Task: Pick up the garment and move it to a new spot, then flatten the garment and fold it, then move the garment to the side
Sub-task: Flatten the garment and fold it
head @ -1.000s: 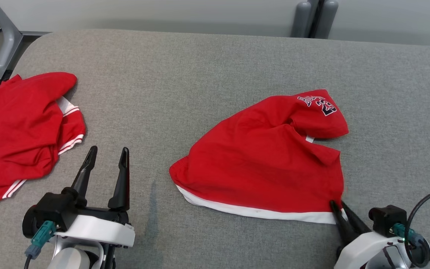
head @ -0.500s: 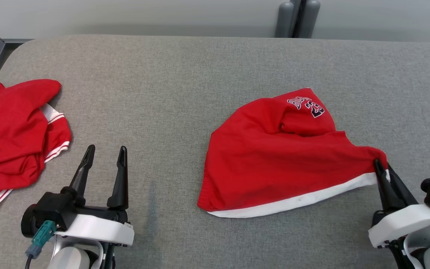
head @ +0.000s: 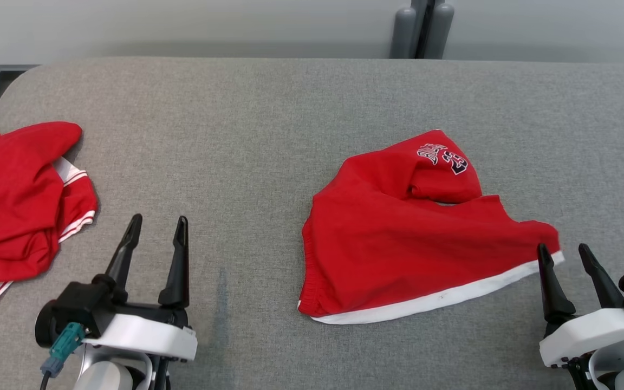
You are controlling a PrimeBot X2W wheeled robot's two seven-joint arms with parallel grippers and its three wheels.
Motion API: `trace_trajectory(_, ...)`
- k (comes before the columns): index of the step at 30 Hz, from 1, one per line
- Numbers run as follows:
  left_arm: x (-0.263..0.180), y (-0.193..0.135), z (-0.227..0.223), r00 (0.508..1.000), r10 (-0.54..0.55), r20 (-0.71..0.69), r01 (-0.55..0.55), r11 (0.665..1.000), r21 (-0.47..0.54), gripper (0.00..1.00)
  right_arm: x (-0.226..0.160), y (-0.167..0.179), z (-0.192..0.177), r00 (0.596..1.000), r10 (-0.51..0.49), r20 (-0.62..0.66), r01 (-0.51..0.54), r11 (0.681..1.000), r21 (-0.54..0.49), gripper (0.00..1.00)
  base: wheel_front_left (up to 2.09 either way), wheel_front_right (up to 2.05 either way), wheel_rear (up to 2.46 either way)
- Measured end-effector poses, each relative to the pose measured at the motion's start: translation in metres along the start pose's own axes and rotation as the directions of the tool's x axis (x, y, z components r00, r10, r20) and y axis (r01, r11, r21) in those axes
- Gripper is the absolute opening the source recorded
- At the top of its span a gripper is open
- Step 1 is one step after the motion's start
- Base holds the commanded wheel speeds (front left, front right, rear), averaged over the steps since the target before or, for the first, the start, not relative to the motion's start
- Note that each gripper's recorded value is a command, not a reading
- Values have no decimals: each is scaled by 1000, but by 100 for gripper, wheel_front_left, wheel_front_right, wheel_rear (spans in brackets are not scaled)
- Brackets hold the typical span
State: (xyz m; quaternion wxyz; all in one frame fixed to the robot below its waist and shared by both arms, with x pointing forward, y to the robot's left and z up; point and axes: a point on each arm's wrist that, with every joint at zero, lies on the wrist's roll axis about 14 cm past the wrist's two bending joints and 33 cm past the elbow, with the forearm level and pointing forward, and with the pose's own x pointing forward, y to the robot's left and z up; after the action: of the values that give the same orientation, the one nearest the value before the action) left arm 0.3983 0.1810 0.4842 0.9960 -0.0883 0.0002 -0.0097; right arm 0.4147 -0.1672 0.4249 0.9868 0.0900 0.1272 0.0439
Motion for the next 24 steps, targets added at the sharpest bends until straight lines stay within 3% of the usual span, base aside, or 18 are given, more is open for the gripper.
trace_trajectory(13, -16, -12, 5, 1000, -29, 11, 29, 1000, -9, 100, -23, 5, 78, 964, 17, 265, -6, 999, -41, 100, 0, 0, 0)
trace_trajectory(24, -24, -20, 4, 998, -58, 2, 58, 998, -7, 100, -42, 7, 88, 958, 17, 287, -3, 999, -51, 100, 0, 0, 0)
